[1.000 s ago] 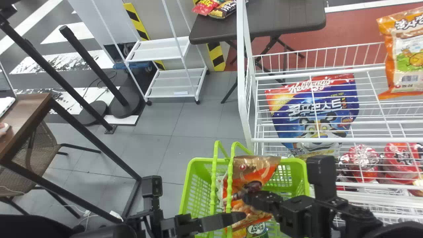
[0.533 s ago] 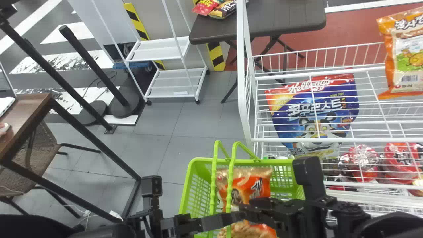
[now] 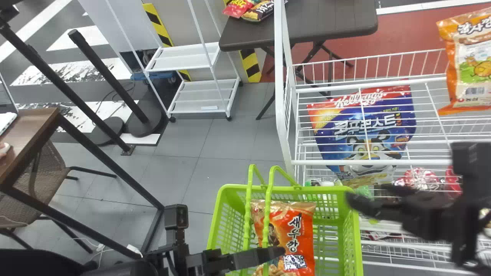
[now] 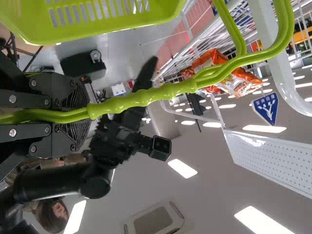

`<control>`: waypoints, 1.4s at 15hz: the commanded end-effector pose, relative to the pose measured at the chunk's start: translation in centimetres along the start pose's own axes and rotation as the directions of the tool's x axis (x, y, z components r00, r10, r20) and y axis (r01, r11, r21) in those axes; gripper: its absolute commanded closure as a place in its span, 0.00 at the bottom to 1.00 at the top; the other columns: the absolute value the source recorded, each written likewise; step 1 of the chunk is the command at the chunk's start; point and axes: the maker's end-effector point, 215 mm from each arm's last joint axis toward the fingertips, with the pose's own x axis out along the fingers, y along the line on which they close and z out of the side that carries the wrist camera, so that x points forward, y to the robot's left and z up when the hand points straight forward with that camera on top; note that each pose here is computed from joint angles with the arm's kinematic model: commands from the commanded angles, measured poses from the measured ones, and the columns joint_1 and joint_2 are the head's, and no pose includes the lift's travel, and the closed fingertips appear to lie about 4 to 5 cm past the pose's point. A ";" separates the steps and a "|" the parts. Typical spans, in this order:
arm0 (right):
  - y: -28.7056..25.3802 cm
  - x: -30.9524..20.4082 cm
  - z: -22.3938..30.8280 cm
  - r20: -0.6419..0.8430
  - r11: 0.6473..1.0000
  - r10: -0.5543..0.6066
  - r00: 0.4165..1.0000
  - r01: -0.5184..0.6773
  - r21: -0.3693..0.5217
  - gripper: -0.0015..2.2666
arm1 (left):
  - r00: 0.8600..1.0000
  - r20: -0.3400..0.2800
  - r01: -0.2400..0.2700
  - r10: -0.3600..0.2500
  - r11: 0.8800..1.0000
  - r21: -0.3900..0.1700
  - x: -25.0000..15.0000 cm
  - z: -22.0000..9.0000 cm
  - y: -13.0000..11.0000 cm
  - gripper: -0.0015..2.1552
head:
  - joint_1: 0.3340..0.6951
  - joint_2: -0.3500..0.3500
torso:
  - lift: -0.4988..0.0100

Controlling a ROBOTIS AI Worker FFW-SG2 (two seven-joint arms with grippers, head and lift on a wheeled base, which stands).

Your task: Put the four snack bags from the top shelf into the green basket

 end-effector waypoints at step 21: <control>-25.8 2.5 21.5 0.219 0.824 -0.524 0.823 0.554 -0.114 0.45 | 1.000 0.024 0.008 -0.008 1.000 -0.006 -0.7 -0.1 -0.3 1.00 | 1.00 0.40 | 0.98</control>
